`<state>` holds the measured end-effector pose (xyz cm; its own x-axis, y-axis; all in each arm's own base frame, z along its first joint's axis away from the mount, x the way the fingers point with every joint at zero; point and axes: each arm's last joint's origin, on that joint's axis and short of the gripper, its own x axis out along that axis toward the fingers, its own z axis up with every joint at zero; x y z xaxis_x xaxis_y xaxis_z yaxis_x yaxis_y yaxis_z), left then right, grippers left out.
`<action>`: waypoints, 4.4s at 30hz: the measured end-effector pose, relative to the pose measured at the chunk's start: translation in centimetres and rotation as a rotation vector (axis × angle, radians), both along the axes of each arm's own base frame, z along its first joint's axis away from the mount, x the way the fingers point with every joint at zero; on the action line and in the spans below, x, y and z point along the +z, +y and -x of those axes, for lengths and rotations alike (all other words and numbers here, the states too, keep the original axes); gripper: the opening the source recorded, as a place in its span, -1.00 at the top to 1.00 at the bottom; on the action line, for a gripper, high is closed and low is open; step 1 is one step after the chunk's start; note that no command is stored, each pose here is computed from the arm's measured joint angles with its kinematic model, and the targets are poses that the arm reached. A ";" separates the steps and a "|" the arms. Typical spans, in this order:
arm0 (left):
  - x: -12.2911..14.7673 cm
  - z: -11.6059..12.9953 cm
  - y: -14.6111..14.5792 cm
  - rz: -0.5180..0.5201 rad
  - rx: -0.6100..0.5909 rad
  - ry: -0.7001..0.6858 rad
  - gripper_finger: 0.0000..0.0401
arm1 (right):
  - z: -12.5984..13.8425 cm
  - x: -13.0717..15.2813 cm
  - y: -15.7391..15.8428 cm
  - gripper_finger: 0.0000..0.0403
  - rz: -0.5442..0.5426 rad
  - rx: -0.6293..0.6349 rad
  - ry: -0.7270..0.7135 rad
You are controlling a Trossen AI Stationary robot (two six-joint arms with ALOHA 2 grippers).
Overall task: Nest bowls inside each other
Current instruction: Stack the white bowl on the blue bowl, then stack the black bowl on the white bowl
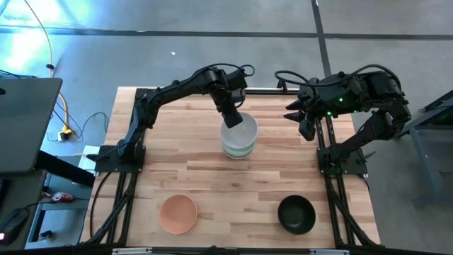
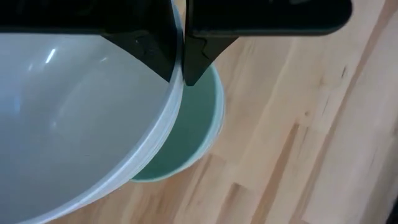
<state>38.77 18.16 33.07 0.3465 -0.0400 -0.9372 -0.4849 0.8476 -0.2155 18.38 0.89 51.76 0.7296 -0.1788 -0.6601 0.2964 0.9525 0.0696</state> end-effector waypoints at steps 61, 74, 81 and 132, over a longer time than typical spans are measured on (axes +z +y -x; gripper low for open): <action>-6.2 -2.9 -1.8 0.009 -0.101 0.244 0.74 | 0.1 -0.1 0.0 0.36 -0.004 0.005 0.014; -5.7 -3.0 -1.9 0.028 -0.140 0.214 -0.06 | 0.1 -0.1 0.0 0.36 -0.003 0.005 0.020; -4.2 -1.7 -1.3 -0.016 -0.125 0.235 -0.13 | 0.2 -0.2 0.0 0.36 -0.003 0.005 0.023; 2.9 12.6 -14.8 -0.004 -0.458 0.169 -0.12 | -0.2 -19.5 10.1 0.36 -0.490 -0.027 0.769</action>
<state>26.21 3.40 35.97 0.1367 -0.1489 -0.9794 -0.0898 0.9827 -0.1619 18.58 10.97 32.22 0.0564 0.2391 -0.9693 0.4506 0.8603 0.2385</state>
